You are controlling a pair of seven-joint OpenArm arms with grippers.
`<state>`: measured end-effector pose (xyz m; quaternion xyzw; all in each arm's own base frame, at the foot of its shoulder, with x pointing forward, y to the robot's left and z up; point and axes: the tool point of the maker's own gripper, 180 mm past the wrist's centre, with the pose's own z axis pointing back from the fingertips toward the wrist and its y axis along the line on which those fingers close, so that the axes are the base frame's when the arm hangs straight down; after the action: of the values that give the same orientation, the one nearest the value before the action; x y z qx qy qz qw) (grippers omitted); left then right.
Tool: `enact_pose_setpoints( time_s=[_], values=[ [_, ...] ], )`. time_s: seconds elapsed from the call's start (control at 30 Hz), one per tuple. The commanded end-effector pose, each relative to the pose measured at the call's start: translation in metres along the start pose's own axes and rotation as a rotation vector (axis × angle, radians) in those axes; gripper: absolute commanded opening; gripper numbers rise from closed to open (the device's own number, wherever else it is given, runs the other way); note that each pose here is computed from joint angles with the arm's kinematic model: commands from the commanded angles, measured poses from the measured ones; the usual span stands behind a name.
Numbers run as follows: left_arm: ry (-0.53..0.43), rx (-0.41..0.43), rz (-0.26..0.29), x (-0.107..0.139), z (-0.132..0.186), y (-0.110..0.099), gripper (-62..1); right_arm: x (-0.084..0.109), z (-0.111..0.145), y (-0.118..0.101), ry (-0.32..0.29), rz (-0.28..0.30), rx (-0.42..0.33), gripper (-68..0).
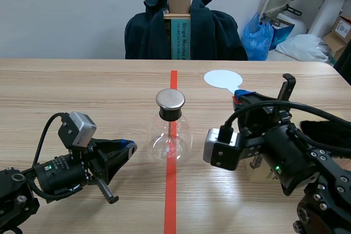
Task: Do the electroscope experiment.
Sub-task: 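Move the plate toward and away from the electroscope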
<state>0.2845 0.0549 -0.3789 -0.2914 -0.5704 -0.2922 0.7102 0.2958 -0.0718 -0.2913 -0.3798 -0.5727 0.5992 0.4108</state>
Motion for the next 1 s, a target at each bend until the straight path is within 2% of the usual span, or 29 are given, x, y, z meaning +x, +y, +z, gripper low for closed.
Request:
enact_pose_setpoints(
  time_s=[0.0,0.27,0.4,0.53,0.97],
  values=[
    [-0.057,0.003,0.002,0.015,-0.006,0.001,-57.7,-0.007,-0.002,-0.011,0.019,0.012,-0.036,-66.7],
    [-0.058,0.003,0.002,0.015,-0.006,0.001,-57.7,-0.010,-0.002,-0.011,0.034,0.012,-0.036,-66.7],
    [-0.058,0.003,0.002,0.015,-0.006,0.001,-57.7,-0.005,-0.002,-0.011,0.007,0.012,-0.036,-66.7],
    [-0.058,0.003,0.002,0.015,-0.006,0.001,-57.7,0.007,-0.002,-0.011,-0.056,0.013,-0.035,-66.7],
    [-0.058,0.003,0.002,0.015,-0.006,0.001,-57.7,0.054,0.007,-0.010,-0.327,0.019,-0.033,-66.7]
  ],
)
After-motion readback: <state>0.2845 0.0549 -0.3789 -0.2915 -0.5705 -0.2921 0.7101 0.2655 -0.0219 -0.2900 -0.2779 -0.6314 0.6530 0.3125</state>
